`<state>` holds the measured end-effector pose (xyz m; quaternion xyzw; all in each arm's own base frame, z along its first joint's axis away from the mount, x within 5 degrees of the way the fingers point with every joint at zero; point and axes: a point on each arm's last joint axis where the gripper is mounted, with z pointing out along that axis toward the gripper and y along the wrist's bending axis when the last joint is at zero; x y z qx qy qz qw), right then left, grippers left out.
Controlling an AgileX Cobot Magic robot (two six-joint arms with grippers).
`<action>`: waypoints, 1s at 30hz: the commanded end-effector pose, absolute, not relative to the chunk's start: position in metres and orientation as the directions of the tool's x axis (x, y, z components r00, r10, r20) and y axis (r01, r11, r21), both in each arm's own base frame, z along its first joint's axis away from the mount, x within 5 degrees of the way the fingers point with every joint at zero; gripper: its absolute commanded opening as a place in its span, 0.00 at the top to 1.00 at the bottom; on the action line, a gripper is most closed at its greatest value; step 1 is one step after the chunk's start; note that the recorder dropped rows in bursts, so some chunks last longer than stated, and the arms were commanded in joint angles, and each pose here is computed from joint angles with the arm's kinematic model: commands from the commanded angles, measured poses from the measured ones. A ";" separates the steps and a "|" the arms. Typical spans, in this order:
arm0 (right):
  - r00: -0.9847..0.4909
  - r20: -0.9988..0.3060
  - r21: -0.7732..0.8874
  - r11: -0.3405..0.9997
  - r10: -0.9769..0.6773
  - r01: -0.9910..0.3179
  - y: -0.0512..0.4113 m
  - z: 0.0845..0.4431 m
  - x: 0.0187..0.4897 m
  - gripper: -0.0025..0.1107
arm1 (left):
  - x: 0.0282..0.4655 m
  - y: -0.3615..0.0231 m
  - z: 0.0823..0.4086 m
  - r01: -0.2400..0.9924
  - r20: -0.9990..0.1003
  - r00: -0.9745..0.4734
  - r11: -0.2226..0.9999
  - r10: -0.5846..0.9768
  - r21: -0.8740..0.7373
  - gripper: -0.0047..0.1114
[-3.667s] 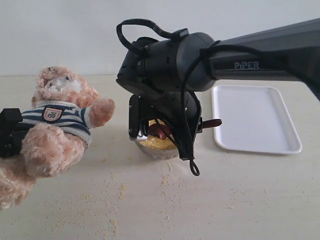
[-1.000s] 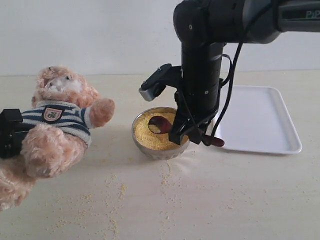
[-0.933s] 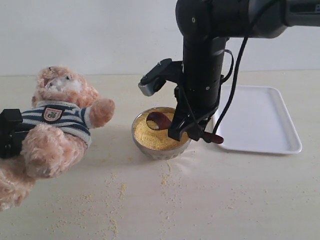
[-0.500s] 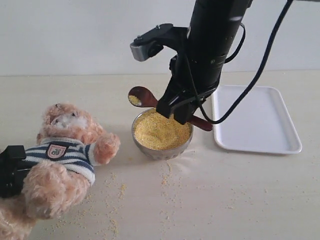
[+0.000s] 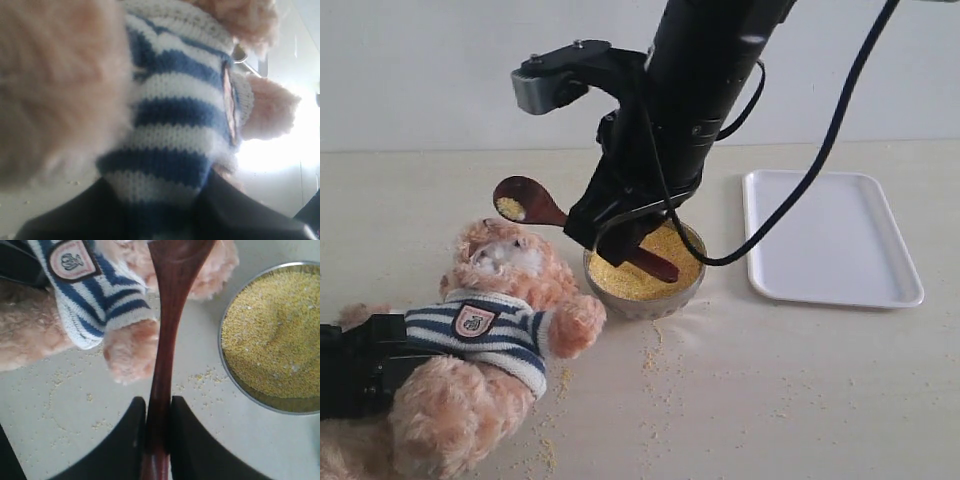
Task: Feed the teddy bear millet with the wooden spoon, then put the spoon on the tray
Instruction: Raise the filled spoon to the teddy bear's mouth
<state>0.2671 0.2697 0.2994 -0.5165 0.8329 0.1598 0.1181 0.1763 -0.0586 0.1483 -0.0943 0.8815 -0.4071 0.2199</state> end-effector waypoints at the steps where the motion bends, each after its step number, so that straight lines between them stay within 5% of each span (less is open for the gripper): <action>1: -0.348 -0.392 0.038 0.363 -0.852 -0.931 0.279 0.304 0.261 0.98 | 0.178 -0.061 0.151 0.032 -0.323 -0.882 0.642 -0.342 -0.766 0.92; 16: -0.309 -0.333 -0.011 0.331 -0.891 -0.944 0.301 0.264 0.271 0.98 | 0.178 -0.061 0.151 0.032 -0.323 -0.882 0.642 -0.342 -0.766 0.92; 23: -0.227 -0.315 -0.141 0.282 -0.922 -0.949 0.302 0.264 0.275 0.98 | 0.178 -0.061 0.151 0.032 -0.323 -0.882 0.642 -0.342 -0.766 0.92; 30: -0.010 -0.190 -0.393 0.085 -0.982 -0.916 0.321 0.268 0.257 0.98 | 0.178 -0.061 0.151 0.032 -0.323 -0.882 0.642 -0.342 -0.766 0.92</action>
